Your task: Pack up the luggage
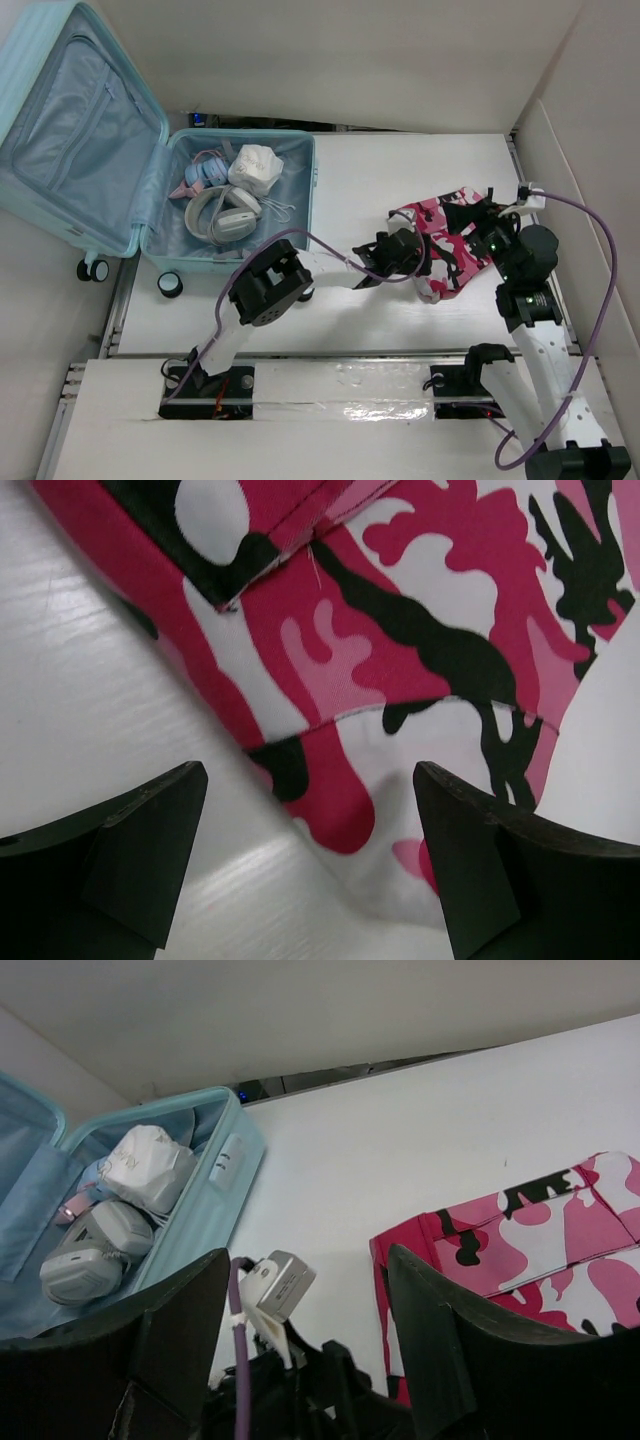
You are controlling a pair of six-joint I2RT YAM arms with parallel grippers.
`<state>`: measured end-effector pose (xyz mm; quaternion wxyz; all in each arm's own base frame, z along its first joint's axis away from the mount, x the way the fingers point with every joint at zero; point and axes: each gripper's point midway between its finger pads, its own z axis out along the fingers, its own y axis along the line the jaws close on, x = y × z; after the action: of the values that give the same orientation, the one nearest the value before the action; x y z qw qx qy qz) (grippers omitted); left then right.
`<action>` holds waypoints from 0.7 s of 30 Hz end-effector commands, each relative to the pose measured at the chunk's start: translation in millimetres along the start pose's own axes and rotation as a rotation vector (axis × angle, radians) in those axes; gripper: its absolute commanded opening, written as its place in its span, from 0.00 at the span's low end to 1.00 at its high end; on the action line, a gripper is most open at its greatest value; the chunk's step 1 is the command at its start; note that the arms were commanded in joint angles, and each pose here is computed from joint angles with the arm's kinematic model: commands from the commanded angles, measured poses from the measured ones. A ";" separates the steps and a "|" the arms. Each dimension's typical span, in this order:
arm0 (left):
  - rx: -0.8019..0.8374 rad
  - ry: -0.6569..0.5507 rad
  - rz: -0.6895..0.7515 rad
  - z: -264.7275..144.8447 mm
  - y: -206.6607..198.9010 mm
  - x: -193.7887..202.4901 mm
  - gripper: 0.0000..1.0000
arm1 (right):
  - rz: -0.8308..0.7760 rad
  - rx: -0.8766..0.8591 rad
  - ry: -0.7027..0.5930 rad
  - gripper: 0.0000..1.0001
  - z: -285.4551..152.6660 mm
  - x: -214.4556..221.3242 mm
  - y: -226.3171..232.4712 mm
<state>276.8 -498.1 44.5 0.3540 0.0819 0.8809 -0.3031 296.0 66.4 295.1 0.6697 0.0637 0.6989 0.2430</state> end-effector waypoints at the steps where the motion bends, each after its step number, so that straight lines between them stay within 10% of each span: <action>1: -0.073 -0.020 -0.032 17.4 6.8 -5.6 0.81 | -0.038 -0.050 -0.037 0.70 -5.4 -12.2 15.0; 7: -0.109 -0.050 -0.081 33.9 10.3 -6.4 0.67 | -0.045 -0.034 -0.059 0.70 -13.1 -16.8 18.0; 10: -0.105 -0.061 -0.088 41.5 15.7 -14.4 0.13 | -0.046 -0.042 -0.056 0.70 -14.0 -15.3 20.3; 12: -0.135 -0.076 -0.086 36.5 30.5 -15.9 0.00 | -0.046 -0.037 -0.058 0.70 -13.9 -14.8 18.9; 19: -0.195 -0.135 -0.055 -11.3 74.2 -28.8 0.00 | -0.045 -0.057 -0.039 0.70 -6.1 -7.1 18.8; 21: -0.174 -0.141 -0.052 -20.7 72.8 -30.5 0.14 | -0.042 -0.072 -0.021 0.70 -3.7 -2.4 21.6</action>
<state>309.9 -452.2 29.1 0.3933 0.0058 0.8812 -0.2624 286.2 76.0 297.6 0.6734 0.0480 0.6958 0.2453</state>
